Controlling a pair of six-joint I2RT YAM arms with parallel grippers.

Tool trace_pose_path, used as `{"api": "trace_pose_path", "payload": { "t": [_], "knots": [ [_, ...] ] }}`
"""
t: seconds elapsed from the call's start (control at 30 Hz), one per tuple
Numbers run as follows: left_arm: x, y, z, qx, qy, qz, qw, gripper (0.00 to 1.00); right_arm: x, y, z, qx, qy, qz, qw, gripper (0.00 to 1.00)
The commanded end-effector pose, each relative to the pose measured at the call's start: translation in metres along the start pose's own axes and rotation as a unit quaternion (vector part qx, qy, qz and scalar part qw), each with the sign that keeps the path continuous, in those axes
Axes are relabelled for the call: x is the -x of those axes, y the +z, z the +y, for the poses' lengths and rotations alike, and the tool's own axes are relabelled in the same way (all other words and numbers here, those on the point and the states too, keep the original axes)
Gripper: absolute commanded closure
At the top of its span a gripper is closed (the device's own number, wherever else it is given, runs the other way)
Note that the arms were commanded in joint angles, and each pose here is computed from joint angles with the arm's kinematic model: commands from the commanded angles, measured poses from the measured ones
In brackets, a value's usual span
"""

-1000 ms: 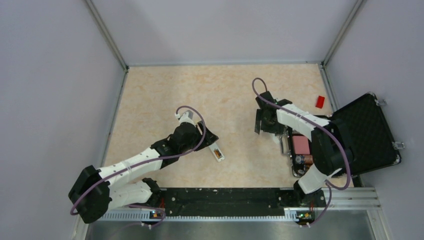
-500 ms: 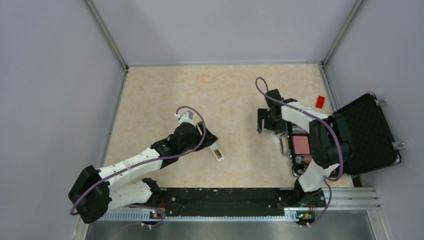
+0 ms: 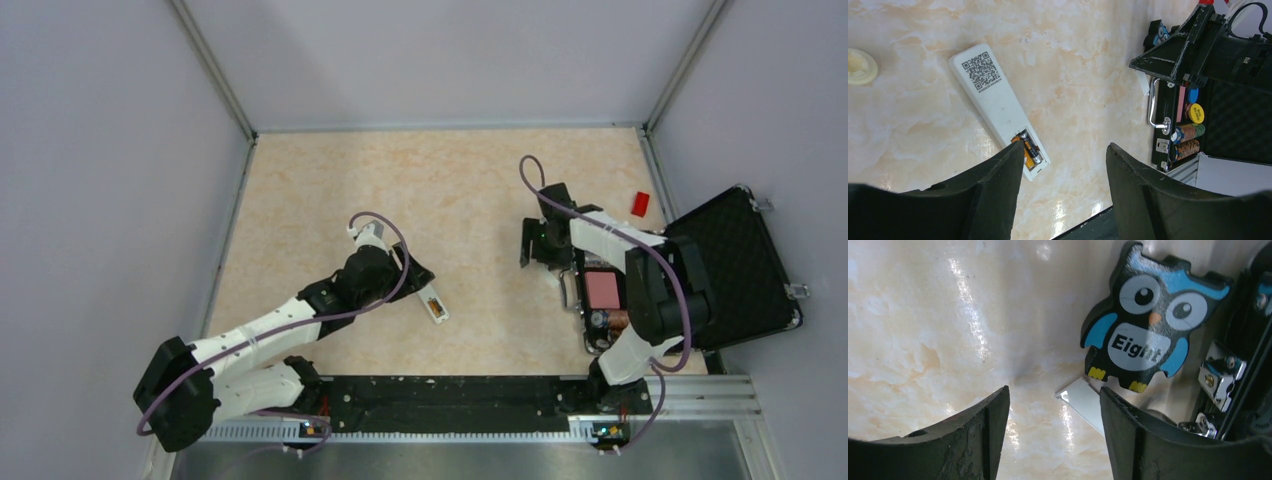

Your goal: Load the batteries into the remote control

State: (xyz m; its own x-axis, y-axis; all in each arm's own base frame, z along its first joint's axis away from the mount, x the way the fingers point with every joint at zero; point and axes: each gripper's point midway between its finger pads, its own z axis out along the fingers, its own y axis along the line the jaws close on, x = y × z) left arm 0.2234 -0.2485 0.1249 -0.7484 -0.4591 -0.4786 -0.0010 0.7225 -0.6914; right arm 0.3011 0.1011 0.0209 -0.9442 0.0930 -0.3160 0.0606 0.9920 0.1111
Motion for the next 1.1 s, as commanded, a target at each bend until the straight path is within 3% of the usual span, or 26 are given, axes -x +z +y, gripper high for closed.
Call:
{"api": "trace_pose_path", "payload": {
  "t": [0.0, 0.23, 0.5, 0.73, 1.07],
  "knots": [
    [0.012, -0.003, -0.012, -0.020, -0.006, -0.022, 1.000, 0.35, -0.042, 0.005, 0.001, -0.004, 0.085, 0.053, 0.995, 0.37],
    [0.009, -0.002, -0.011, -0.020, -0.012, -0.016, 1.000, 0.35, -0.059, -0.005, 0.006, -0.014, 0.110, 0.035, 0.993, 0.37],
    [0.008, -0.002, -0.010, -0.020, -0.015, -0.017, 1.000, 0.35, -0.040, -0.013, -0.026, -0.087, 0.034, -0.003, 0.996, 0.23],
    [0.007, -0.003, -0.007, -0.017, -0.015, -0.017, 1.000, 0.35, -0.071, -0.002, -0.018, -0.040, 0.084, 0.047, 0.995, 0.23],
    [0.007, -0.003, -0.003, -0.015, -0.022, -0.022, 0.999, 0.35, -0.100, -0.019, 0.014, 0.030, 0.142, 0.060, 0.988, 0.26]
  ]
}}
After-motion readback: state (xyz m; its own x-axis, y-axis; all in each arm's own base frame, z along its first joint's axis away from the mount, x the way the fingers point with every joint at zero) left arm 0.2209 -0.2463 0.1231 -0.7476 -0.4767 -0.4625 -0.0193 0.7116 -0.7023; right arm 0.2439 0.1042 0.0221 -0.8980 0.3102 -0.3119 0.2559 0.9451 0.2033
